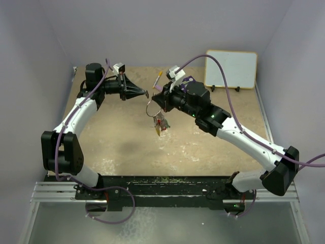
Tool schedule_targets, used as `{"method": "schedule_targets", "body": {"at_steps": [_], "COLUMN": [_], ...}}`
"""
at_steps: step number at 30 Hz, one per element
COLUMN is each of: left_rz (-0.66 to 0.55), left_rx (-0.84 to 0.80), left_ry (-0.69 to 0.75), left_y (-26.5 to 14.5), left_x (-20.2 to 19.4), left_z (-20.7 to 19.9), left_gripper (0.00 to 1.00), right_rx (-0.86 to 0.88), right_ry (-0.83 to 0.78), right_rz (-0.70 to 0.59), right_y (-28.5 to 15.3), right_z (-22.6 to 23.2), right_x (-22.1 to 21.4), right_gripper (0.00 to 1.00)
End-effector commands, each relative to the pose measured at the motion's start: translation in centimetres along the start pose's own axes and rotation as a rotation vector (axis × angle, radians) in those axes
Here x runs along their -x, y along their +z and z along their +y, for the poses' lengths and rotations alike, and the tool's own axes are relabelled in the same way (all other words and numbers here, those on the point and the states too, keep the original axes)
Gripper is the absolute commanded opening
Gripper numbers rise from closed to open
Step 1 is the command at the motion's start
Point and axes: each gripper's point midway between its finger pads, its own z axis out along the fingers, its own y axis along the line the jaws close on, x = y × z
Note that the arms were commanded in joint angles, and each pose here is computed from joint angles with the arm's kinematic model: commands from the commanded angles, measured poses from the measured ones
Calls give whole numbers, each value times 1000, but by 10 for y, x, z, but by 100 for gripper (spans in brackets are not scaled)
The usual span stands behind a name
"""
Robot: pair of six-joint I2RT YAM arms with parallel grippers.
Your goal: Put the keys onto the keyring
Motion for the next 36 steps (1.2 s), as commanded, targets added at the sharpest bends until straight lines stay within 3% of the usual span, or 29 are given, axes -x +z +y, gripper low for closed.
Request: {"method": "schedule_targets", "body": {"at_steps": [1,12,36], "left_rz": [70,102,74], "left_rx": [-56,-78,-48], "left_ry": [165,252,202], "left_y": [-7,-14,-16], "left_x": [-14,-32,-39], "left_z": [-19,-34,-28], "left_gripper": [4,4,4], "right_rx": [84,125,172], "right_ry": [-60,-108,-125], "right_rz": [-119,-136,-175], "right_y": [-6,0,28], "right_z": [20,26,35], "right_x": [51,53,62], "right_gripper": [0,0,0]}}
